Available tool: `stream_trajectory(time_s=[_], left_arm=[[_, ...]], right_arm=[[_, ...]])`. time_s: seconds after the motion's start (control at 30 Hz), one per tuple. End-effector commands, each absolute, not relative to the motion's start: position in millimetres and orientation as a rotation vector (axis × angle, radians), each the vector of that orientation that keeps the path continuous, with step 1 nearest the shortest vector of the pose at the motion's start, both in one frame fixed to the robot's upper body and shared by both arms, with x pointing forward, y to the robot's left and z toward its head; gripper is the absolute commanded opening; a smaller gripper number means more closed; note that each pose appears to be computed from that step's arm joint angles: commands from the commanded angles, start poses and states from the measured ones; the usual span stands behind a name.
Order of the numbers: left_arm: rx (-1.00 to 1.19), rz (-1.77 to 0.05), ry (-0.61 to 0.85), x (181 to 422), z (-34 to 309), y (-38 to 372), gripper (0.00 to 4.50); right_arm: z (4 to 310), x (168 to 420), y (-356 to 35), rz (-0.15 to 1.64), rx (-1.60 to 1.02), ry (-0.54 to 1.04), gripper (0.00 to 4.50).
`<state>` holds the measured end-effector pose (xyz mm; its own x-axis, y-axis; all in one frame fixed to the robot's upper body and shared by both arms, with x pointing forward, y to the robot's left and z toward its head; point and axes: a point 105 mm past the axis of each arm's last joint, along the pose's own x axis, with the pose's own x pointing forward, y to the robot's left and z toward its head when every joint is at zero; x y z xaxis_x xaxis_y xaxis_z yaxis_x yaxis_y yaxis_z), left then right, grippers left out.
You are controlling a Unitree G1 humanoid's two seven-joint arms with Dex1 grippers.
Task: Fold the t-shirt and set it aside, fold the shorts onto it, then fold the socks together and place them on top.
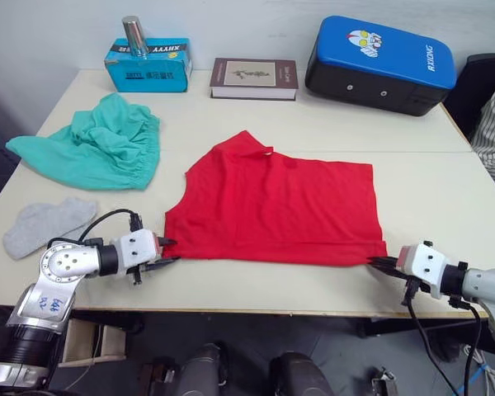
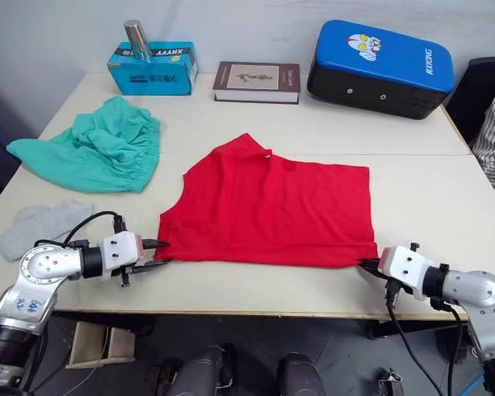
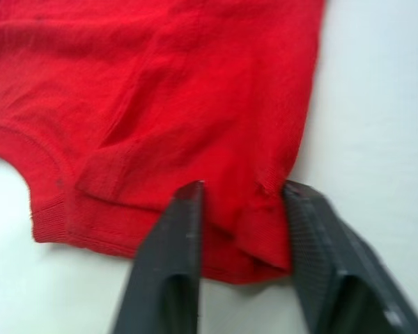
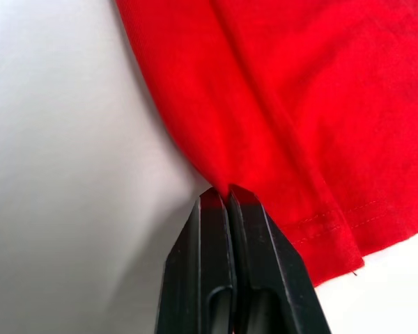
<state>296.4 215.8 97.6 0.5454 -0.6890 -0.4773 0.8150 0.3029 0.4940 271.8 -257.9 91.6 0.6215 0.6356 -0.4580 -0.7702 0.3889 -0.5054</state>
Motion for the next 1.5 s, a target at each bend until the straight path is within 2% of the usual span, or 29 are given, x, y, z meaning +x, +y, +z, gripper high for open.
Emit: stream_trajectory(time_s=[0.03,0.07,0.17,0.37,0.5,0.63,0.73,0.87,1.13,1.17,1.27,1.4,1.5], left_arm=[[0.729,-1.047,0.307,282.3,78.6,224.7,0.31],[0.723,-1.097,0.315,273.4,77.4,221.9,0.01],[0.700,-1.203,0.325,251.1,78.7,216.1,0.01],[0.642,-1.241,0.346,209.9,84.4,215.1,0.01],[0.589,-1.240,0.357,193.8,86.3,212.7,0.01],[0.671,-1.185,0.407,188.6,83.0,229.9,0.01],[0.736,-1.170,0.416,190.1,80.5,240.7,0.01],[0.764,-1.136,0.374,200.3,82.2,242.6,0.01],[0.695,-1.156,0.368,197.1,82.2,237.4,0.01],[0.670,-1.150,0.365,197.8,84.0,236.9,0.25],[0.628,-1.143,0.346,199.6,92.6,236.4,0.96],[0.615,-1.142,0.346,200.7,101.2,242.4,2.08],[0.602,-1.175,0.411,194.6,106.0,250.0,2.96]], right_arm=[[86.7,262.7,-259.5,0.957,-0.690,0.248,0.00],[87.4,257.0,-256.1,0.993,-0.656,0.252,0.00],[90.2,243.0,-250.4,1.059,-0.618,0.263,0.00],[85.7,207.7,-246.7,1.112,-0.573,0.339,0.00],[81.3,189.2,-247.5,1.108,-0.542,0.389,0.00],[80.6,169.4,-247.0,1.119,-0.515,0.443,0.00],[77.9,164.7,-251.8,1.108,-0.526,0.466,0.00],[78.2,168.5,-254.1,1.084,-0.537,0.457,0.00],[82.3,178.5,-254.5,1.053,-0.519,0.448,0.00],[83.5,179.6,-253.9,1.043,-0.487,0.453,0.00],[87.1,179.8,-250.2,1.049,-0.444,0.460,0.64],[91.1,177.0,-249.5,1.076,-0.440,0.488,1.93],[97.8,170.5,-251.6,1.108,-0.433,0.538,2.95]])
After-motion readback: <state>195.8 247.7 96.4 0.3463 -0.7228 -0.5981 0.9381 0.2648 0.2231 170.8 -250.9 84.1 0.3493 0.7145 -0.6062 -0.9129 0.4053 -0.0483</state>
